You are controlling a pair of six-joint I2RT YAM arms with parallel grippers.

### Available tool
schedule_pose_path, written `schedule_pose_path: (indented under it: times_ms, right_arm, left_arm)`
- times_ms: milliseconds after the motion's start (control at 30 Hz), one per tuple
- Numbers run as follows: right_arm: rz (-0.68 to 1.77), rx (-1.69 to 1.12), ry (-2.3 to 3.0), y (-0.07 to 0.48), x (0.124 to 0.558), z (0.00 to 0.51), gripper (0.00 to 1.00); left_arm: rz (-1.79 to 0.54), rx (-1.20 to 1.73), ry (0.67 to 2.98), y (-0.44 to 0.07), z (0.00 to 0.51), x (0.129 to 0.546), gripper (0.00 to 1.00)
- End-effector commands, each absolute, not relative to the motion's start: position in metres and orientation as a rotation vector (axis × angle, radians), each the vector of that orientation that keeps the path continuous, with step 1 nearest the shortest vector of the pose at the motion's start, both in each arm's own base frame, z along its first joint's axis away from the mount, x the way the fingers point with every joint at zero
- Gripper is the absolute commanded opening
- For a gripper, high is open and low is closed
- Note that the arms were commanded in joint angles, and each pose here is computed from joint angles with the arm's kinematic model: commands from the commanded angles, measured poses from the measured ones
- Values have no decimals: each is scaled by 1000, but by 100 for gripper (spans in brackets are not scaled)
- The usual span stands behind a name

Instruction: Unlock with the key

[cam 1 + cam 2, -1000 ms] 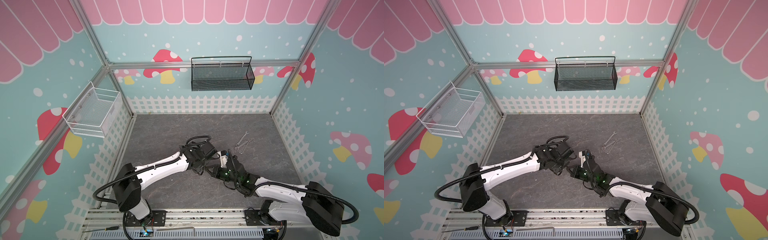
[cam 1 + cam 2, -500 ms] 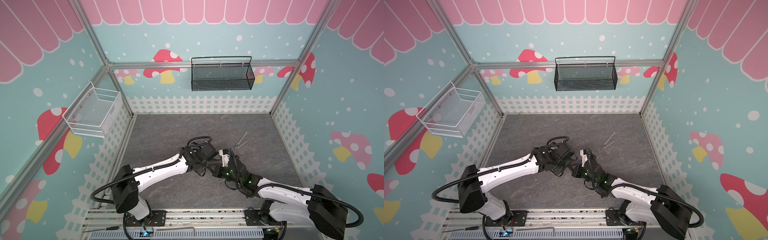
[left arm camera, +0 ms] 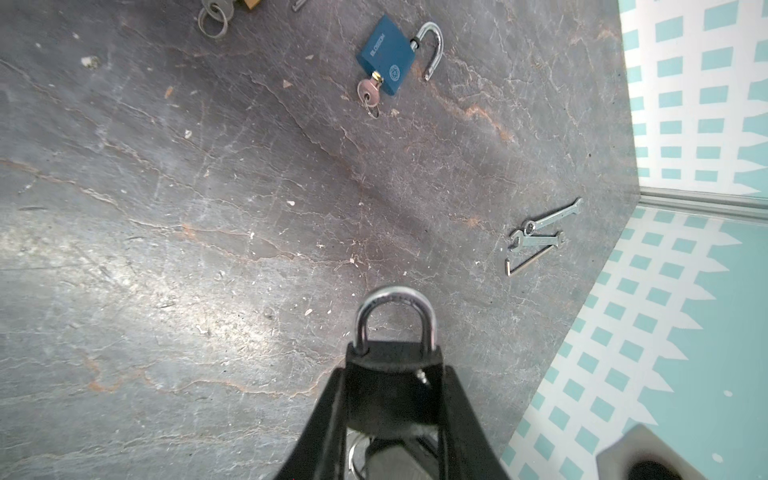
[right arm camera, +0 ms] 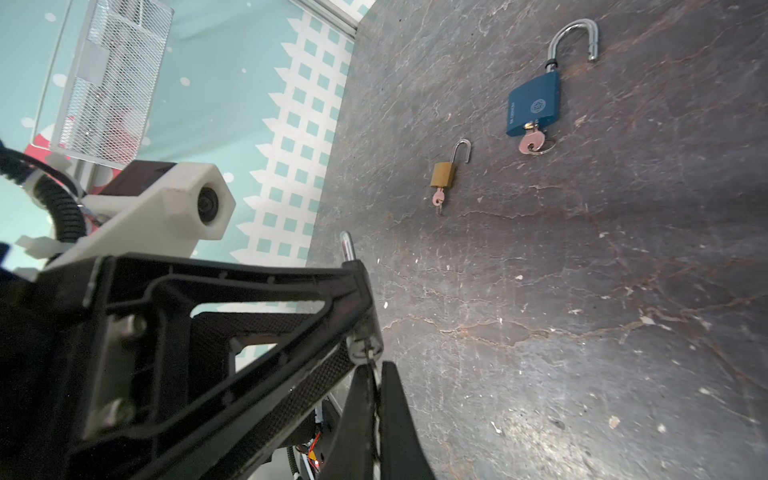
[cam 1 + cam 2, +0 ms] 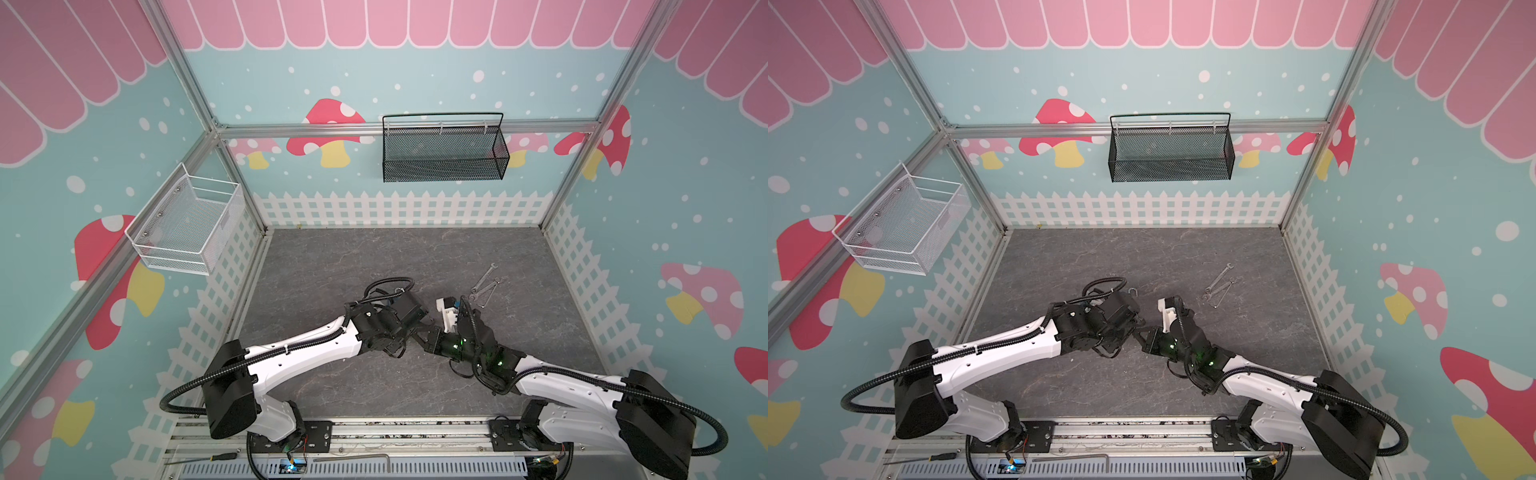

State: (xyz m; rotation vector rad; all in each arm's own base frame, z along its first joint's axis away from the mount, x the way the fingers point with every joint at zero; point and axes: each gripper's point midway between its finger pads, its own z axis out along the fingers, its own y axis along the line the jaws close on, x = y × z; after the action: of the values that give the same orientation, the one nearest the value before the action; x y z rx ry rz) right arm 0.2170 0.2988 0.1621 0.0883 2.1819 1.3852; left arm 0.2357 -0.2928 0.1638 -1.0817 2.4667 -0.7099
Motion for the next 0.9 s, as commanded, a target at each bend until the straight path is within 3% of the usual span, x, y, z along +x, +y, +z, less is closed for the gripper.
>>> schedule_pose_path:
  times_ms: [0, 500, 867]
  right_arm:
    - [1581, 152, 1998, 311, 229, 220, 0]
    - [1967, 342, 1964, 313, 221, 247, 0]
    - [1946, 332, 1906, 307, 227, 259, 0]
  left_arm:
    - [-1064, -989, 2544, -344, 197, 201, 0]
    - [-1287, -1010, 2327, -347, 222, 207, 0]
    - [-1268, -994, 2301, -340, 228, 209, 0]
